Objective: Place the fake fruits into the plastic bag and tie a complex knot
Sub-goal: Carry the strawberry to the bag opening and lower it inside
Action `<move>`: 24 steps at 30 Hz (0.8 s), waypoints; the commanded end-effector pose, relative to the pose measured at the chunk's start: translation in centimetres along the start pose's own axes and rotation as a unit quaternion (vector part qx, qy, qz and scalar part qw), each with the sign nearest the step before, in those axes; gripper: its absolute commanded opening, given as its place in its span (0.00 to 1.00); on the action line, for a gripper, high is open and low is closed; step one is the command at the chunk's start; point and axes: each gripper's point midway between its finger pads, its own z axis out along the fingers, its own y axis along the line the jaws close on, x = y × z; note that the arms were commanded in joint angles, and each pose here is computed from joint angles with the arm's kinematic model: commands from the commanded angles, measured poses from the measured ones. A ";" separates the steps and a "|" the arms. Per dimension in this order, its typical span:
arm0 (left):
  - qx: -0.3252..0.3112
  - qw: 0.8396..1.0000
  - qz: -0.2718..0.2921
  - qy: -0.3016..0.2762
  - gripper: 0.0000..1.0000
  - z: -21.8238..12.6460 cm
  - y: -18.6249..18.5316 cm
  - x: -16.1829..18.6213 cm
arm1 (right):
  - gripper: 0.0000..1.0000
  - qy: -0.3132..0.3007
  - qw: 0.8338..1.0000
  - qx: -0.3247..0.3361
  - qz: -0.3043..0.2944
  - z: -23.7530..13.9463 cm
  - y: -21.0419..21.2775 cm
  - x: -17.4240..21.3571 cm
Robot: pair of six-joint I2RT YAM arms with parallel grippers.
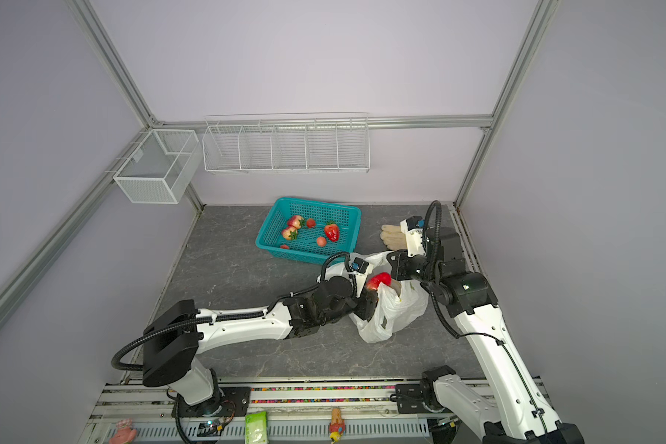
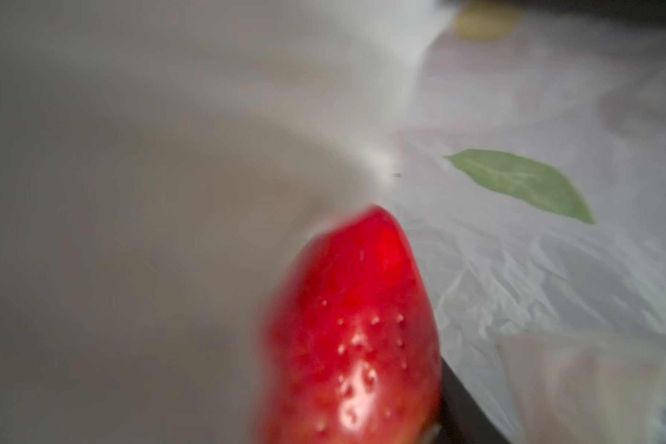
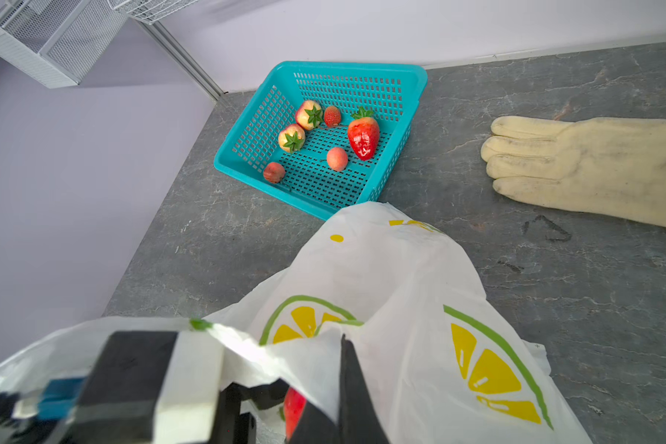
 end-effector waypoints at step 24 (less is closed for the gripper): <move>-0.144 0.988 -0.040 -0.030 0.87 2.2 9.6 -1.3 | 0.06 0.012 0.998 0.055 -0.010 1.8 -2.8 1.2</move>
